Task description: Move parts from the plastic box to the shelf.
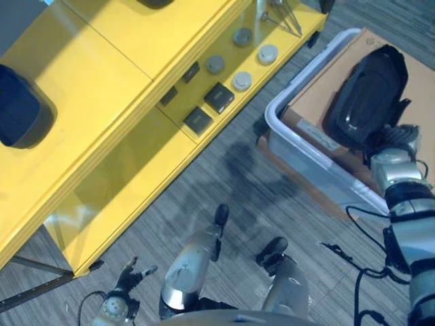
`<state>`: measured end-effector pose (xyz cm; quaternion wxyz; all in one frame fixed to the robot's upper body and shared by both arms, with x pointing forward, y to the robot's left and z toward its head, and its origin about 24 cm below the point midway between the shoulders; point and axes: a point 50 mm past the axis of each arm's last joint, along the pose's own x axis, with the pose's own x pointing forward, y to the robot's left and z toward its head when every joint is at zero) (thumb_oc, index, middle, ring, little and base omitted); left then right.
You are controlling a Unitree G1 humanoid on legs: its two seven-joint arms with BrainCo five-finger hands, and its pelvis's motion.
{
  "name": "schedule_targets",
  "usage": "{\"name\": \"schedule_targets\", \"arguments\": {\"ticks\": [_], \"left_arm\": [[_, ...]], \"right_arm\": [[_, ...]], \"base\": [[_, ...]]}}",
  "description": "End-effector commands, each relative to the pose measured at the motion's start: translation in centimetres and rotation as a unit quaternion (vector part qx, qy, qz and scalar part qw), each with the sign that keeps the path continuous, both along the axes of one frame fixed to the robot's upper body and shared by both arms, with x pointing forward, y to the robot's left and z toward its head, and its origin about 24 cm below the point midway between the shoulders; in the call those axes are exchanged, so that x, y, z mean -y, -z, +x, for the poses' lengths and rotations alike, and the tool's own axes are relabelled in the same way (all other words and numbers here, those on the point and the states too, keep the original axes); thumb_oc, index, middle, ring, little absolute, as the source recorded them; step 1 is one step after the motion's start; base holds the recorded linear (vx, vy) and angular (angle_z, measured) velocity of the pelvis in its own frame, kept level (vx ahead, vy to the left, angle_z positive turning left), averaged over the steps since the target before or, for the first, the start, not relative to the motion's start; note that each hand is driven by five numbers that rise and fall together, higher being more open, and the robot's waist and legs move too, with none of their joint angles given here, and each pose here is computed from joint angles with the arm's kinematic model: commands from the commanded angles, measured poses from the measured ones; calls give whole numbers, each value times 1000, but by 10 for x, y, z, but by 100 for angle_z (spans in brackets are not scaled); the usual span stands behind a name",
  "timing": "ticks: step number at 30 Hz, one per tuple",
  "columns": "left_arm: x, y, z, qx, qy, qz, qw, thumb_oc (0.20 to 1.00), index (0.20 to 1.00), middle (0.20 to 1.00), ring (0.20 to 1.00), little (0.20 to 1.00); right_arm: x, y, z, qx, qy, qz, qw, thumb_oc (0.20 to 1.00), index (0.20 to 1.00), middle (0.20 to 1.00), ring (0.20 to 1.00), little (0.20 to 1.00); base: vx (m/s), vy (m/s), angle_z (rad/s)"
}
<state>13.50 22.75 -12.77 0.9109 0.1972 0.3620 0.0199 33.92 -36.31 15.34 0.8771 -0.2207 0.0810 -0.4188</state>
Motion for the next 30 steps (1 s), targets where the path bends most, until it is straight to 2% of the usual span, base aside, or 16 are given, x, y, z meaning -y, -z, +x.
{"name": "schedule_targets", "arguments": {"ticks": [1,9,14,19,24,25,30], "left_arm": [[-15,-14,9,45,-9,-7,999,1000,1000,1000,1000,1000],[1,-32,34,83,16,-45,995,1000,1000,1000,1000,1000],[21,-36,47,86,46,-88,991,1000,1000,1000,1000,1000],[52,-73,94,148,69,-198,967,1000,1000,1000,1000,1000],[93,-121,141,194,101,-282,934,1000,1000,1000,1000,1000],[113,-138,155,190,109,-311,925,1000,1000,1000,1000,1000],[143,-156,172,144,90,-380,909,1000,1000,1000,1000,1000]], "right_arm": [[2,-11,-6,64,-2,-17,998,200,200,200,200,200],[-19,-1,-17,103,-41,-1,994,200,200,200,200,200],[-53,8,-21,107,-105,-4,989,200,200,200,200,200],[-86,36,-28,81,-171,12,982,200,200,200,200,200],[-112,58,-27,32,-232,-17,972,200,200,200,200,200],[-122,62,-23,18,-253,-25,967,200,200,200,200,200],[-142,64,-11,-5,-293,-33,955,200,200,200,200,200]], "base": [[12,-65,-4],[1,-89,-12],[28,-106,-23],[64,-89,-25],[33,-32,-26],[24,-28,-27],[0,-12,-25]]}}
